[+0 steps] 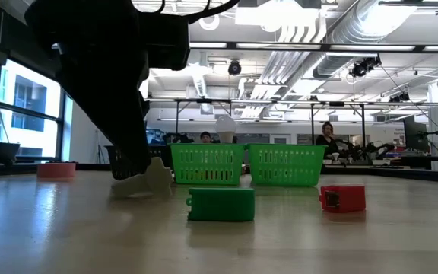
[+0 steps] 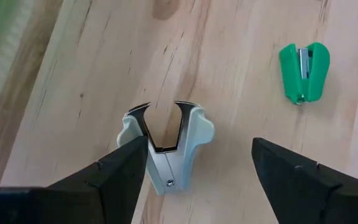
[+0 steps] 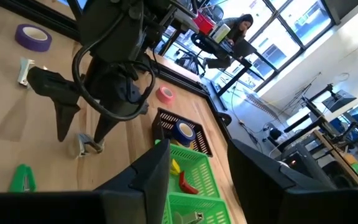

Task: Pick and place Stapler, Stapler remover, tape
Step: Put the gray staple remover into the right green bin

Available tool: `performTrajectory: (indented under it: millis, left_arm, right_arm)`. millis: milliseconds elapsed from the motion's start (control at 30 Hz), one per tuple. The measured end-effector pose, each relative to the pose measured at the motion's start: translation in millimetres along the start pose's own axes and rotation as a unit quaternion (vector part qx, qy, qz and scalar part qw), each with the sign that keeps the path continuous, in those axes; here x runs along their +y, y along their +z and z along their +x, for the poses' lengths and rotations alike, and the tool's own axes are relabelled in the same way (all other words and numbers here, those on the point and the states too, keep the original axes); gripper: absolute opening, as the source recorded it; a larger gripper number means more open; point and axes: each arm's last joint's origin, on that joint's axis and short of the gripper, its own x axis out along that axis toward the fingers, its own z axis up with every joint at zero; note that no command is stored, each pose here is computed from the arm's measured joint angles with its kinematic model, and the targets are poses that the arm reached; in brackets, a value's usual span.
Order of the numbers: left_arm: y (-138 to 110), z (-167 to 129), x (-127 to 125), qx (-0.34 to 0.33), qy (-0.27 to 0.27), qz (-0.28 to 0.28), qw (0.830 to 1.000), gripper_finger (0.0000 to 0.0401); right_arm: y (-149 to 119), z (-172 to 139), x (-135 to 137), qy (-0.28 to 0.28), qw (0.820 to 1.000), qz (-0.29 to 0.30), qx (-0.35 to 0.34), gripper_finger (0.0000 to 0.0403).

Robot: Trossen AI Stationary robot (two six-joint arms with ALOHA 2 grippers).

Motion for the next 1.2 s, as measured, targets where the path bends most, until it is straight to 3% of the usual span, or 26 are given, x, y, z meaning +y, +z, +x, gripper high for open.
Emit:
performTrajectory:
  millis: [167, 400, 733, 900, 1200]
  left_arm:
    - [4, -8, -5, 0.011, -0.002, 0.016, 1.0, 0.0285]
    - [15, -32, -15, 0.003, 0.056, 0.044, 0.997, 0.0285]
    - [14, -35, -10, 0.015, 0.092, 0.05, 0.994, 0.0285]
    - [8, -36, -4, 0.032, 0.133, 0.026, 0.99, 0.0285]
    - [6, -33, -4, 0.045, 0.125, 0.011, 0.991, 0.0285]
  right_arm:
    - [0, 0, 0, 0.0, 1.0, -0.001, 0.0, 0.0153]
    - [-4, 0, -1, 0.002, 1.0, -0.001, 0.008, 0.0153]
    - [-10, 0, -2, 0.011, 0.999, 0.017, 0.024, 0.0153]
    - [-10, 0, -2, 0.012, 0.999, 0.017, 0.025, 0.0153]
    - [-10, 0, -2, 0.012, 0.999, 0.021, 0.025, 0.0153]
